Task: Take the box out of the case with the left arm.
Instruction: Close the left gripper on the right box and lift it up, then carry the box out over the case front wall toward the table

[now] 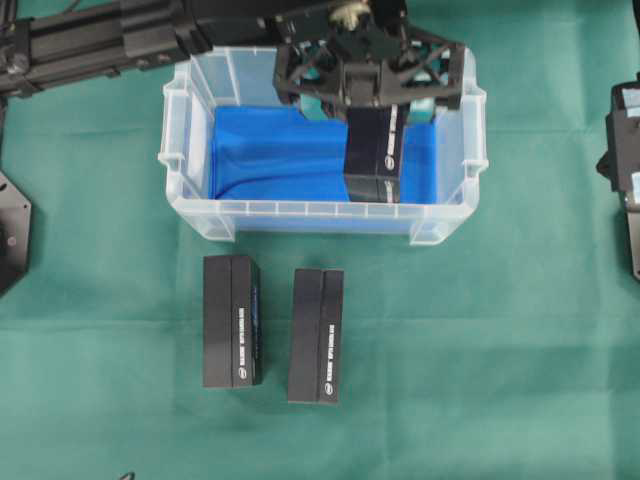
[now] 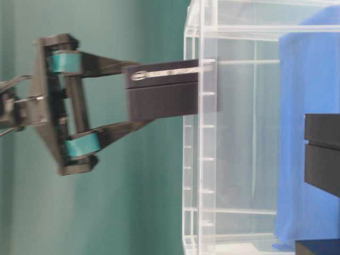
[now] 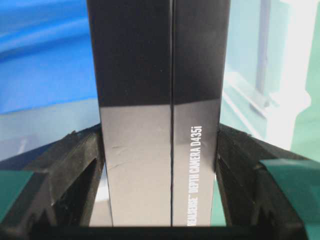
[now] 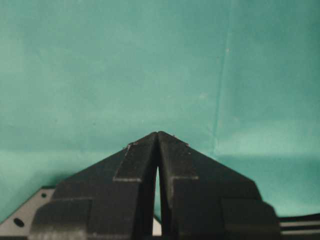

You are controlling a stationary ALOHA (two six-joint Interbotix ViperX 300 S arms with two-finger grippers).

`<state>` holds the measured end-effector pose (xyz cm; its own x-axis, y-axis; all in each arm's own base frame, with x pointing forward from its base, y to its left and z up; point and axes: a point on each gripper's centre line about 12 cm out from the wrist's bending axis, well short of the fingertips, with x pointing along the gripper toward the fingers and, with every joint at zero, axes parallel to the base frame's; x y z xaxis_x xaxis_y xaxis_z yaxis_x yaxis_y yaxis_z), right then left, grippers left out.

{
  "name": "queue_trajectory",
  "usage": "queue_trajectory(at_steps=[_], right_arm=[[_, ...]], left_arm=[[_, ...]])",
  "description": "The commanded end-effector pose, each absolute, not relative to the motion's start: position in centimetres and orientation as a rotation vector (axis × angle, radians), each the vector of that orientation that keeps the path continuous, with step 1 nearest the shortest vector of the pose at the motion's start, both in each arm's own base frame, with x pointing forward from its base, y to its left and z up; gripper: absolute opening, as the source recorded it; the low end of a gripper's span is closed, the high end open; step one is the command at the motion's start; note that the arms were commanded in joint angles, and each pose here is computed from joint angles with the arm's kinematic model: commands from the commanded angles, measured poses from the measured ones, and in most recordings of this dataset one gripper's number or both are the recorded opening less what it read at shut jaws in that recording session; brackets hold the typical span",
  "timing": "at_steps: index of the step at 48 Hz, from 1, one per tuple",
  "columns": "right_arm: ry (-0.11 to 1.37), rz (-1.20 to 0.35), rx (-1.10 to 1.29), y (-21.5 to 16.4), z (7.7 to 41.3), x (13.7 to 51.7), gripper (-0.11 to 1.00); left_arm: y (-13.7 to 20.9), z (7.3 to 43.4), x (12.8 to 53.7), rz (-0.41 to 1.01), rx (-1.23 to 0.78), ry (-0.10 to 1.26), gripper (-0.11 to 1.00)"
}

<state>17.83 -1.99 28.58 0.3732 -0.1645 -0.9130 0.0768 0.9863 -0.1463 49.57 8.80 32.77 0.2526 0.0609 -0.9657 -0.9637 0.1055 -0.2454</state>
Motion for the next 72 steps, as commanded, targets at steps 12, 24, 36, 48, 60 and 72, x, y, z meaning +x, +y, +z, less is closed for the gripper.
queue_trajectory(at_steps=[12, 24, 36, 48, 60, 72], right_arm=[[1.164, -0.16, -0.082, -2.0, 29.0, 18.0, 0.03], [1.165, -0.159, -0.081, -2.0, 29.0, 18.0, 0.03], [1.164, -0.16, -0.082, -2.0, 29.0, 18.0, 0.03], [1.164, -0.161, -0.081, -2.0, 29.0, 18.0, 0.03], [1.164, -0.162, -0.079, -2.0, 29.0, 18.0, 0.03], [1.163, -0.162, -0.079, -2.0, 29.0, 18.0, 0.03]], left_arm=[[8.5, 39.9, 47.7, 0.918, -1.218, 0.902, 0.61], [8.5, 41.1, 47.1, 0.908, -1.219, 0.878, 0.61], [8.3, 41.1, 47.1, 0.909, -1.218, 0.882, 0.61], [8.3, 41.0, 47.1, 0.909, -1.216, 0.882, 0.61], [8.1, 41.0, 47.1, 0.906, -1.215, 0.883, 0.61], [7.7, 41.0, 47.2, 0.903, -1.216, 0.885, 0.61]])
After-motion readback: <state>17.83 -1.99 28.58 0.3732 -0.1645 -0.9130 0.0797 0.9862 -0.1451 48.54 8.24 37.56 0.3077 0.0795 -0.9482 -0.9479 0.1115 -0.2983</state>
